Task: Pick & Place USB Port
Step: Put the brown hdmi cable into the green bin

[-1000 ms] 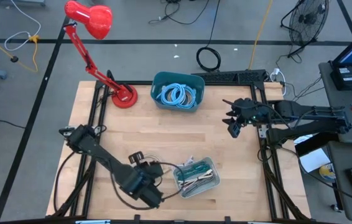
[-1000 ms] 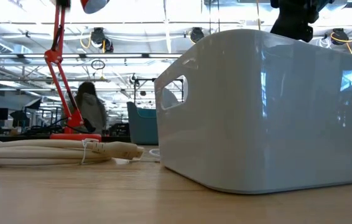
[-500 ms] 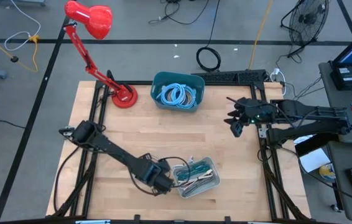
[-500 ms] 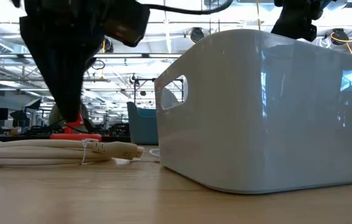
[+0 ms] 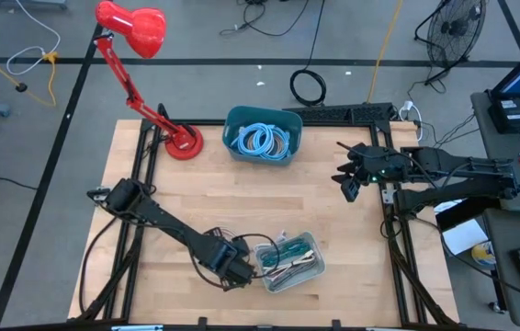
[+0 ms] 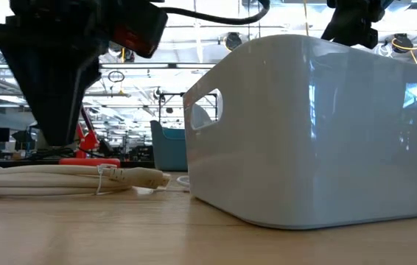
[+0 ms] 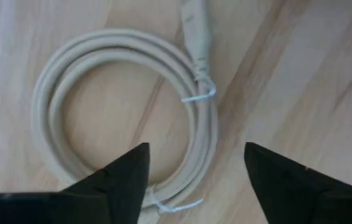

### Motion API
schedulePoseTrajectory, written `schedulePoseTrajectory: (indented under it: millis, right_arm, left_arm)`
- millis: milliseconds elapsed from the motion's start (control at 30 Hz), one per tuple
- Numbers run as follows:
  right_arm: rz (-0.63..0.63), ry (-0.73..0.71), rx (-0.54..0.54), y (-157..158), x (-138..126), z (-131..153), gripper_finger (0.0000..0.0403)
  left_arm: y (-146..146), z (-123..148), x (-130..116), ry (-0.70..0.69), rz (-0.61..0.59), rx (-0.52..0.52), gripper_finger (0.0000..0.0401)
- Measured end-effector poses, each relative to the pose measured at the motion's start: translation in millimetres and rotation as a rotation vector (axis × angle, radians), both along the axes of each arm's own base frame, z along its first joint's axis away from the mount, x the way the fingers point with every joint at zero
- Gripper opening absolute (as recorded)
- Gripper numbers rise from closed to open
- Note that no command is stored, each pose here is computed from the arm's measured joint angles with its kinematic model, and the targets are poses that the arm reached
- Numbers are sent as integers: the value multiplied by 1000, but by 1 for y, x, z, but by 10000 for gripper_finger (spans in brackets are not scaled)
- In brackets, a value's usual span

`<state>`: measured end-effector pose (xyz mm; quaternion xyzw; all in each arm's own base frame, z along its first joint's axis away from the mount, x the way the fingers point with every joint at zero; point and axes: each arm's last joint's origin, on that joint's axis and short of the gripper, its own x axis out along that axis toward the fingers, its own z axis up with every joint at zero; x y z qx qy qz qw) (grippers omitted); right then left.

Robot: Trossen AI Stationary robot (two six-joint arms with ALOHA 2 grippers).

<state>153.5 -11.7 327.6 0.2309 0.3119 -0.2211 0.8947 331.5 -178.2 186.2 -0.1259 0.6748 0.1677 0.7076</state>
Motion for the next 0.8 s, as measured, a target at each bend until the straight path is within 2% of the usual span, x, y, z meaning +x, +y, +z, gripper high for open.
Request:
schedulePoseTrajectory:
  millis: [167,267,400,600,800]
  right_arm:
    - [0,-7,0,0,0,0,171]
    - [0,-5,0,0,0,0,171]
    - [1,-7,-2,0,0,1,171]
    - [13,-2,-13,0,0,1,171]
    - [19,0,-20,0,0,1,171]
  left_arm:
    - [-6,-22,1,24,-7,-71,290]
    - [-9,-38,-5,72,-7,-77,287]
    - [-7,-46,-12,88,30,-73,271]
    - [-6,-50,-13,85,28,-80,223]
    - [-1,-51,-9,89,45,-86,144]
